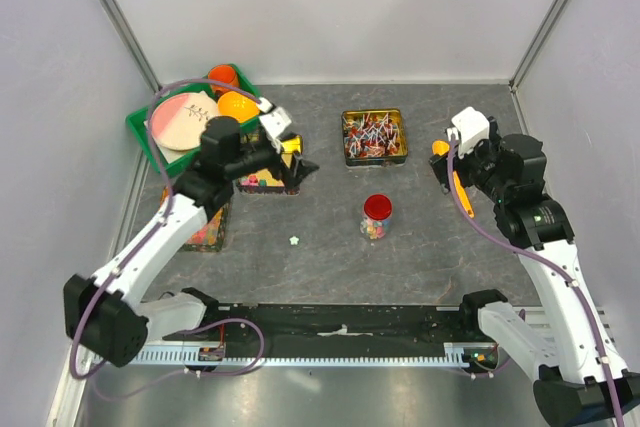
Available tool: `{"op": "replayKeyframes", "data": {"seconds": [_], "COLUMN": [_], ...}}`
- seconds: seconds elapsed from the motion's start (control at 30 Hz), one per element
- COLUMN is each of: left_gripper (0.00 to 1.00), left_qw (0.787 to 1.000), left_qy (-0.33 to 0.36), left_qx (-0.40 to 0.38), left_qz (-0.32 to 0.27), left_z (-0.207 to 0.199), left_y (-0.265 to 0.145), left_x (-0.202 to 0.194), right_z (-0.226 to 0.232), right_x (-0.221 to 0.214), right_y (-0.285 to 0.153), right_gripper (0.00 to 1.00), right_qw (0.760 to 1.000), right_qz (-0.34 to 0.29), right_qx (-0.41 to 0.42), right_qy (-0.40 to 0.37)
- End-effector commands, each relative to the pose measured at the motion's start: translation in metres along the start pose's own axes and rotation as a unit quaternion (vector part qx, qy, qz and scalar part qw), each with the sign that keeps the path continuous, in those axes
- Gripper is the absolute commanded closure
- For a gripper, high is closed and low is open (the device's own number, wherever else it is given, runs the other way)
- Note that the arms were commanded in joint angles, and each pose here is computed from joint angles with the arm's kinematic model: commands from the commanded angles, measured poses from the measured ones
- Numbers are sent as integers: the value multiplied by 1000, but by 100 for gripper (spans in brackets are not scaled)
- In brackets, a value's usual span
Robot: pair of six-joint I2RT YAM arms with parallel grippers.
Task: Pack the candies
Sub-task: Reset both arms
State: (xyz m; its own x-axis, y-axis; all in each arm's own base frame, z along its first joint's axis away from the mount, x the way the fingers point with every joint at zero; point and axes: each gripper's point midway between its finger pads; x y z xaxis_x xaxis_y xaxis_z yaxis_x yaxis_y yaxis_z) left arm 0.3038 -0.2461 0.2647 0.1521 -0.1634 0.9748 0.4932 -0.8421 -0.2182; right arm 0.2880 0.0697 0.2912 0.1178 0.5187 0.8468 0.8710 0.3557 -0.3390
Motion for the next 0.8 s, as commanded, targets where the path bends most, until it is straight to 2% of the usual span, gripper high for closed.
{"op": "replayKeyframes", "data": {"seconds": [0.0, 0.17, 0.4, 0.5, 0.77], "left_gripper": [1, 1, 1, 1, 1], "left_qw": [989, 961, 914, 901, 890], "left_qy": [32, 81, 101, 102, 76], "left_qx": [144, 251, 353, 379, 396], "left_qz": [-23, -86, -169, -186, -215], "left_z": [34, 51, 49, 47, 48], "left_y": [-54, -105, -180, -201, -212], "left_x": [56, 111, 183, 195, 206], "right_z": [-50, -81, -90, -92, -96], "right_x": [50, 88, 130, 141, 149], "right_y": [-21, -67, -105, -113, -122], "right_gripper": [2, 2, 2, 2, 2], "right_qw": [990, 972, 963, 960, 958], "right_qz": [-74, -129, -174, -187, -194], "right_qx": [-118, -198, -205, -204, -209], "right_qy": [11, 11, 32, 33, 33]}}
Point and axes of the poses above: each gripper's point midway between its finger pads, its own y axis out along the fingers, its own z axis along the line the jaws close on, x = y × z, and after that the axes turned 6 degrees about -y, right-handed
